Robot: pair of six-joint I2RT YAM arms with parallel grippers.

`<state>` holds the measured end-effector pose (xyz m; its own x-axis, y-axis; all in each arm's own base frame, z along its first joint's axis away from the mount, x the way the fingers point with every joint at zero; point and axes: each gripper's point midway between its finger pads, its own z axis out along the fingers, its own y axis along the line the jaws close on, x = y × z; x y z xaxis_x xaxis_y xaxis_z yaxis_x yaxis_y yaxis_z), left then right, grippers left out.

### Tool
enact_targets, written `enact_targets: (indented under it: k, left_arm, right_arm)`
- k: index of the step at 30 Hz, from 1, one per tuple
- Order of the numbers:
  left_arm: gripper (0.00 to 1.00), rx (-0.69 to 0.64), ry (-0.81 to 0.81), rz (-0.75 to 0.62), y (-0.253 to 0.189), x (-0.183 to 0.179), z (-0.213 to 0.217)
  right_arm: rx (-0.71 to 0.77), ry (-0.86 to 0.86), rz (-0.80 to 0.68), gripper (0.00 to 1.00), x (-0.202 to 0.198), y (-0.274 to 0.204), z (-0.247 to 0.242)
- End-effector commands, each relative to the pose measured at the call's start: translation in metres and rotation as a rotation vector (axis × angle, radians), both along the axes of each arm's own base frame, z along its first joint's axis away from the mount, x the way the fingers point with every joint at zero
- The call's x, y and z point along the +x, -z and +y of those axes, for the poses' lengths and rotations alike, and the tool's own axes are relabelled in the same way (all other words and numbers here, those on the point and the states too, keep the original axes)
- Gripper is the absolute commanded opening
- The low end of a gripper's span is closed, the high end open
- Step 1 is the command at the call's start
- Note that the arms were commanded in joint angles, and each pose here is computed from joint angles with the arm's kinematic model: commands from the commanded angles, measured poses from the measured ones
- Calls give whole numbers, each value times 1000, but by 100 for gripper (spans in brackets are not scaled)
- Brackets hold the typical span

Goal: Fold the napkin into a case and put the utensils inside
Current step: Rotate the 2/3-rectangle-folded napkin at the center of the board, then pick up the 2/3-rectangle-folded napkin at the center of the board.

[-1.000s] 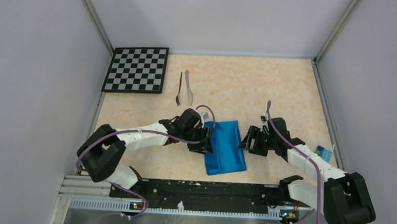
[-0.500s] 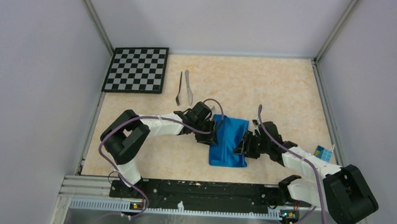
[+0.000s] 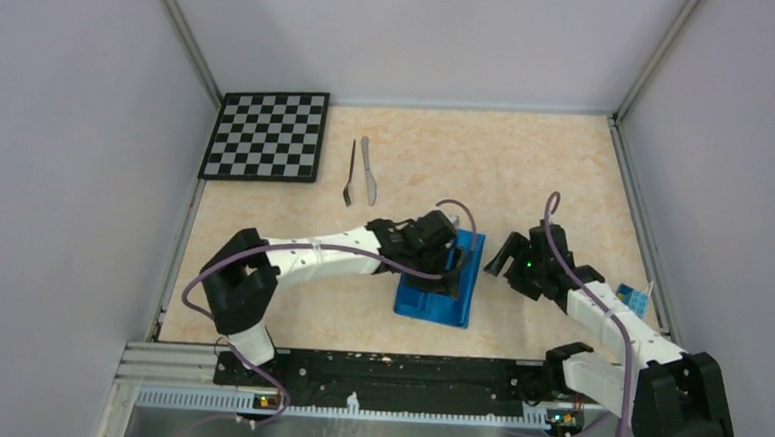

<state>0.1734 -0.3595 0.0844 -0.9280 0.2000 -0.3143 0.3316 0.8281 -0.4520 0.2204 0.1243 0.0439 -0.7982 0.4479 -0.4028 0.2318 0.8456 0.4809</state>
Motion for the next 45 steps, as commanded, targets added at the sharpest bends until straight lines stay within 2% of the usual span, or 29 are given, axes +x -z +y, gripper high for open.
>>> enact_targets:
  k: [1, 3, 8, 16, 22, 25, 26, 30, 32, 34, 40, 45]
  left_arm:
    - [70, 138, -124, -18, -3, -28, -39]
    - [67, 253, -166, -43, 16, -31, -46]
    - [66, 387, -162, -143, 30, -36, -59]
    - [63, 430, -132, -176, 48, -42, -59]
    - [57, 464, -143, -182, 63, -43, -54]
    - [33, 475, -159, -186, 62, -42, -50]
    - [26, 465, -164, -190, 60, -41, -50]
    - [12, 367, -136, -190, 46, -40, -51]
    - [5, 305, -128, -176, 37, -40, -54]
    - [1, 246, -123, -164, 28, -41, -57]
    - [0, 194, -120, -150, 14, -45, -55]
    - [0, 181, -118, -148, 8, -45, -55]
  right_arm:
    - [-144, 226, 11, 76, 10, -14, -52]
    - [-133, 244, -7, 77, 11, -20, -55]
    - [-92, 299, -28, 77, 10, -25, -67]
    - [-89, 318, -17, 75, 13, -18, -84]
    - [-32, 206, -49, 74, 16, -21, -66]
    - [33, 95, -57, 75, 15, -23, -48]
    - [70, 49, -57, 76, 14, -24, -39]
    - [299, -198, -104, 77, 6, -31, 8]
    - [404, -260, -181, 80, 10, -39, 24]
    - [453, -297, -173, 81, 8, -37, 32]
    - [562, -342, -139, 82, 3, -30, 54]
    - [568, -313, -106, 81, 1, -18, 62]
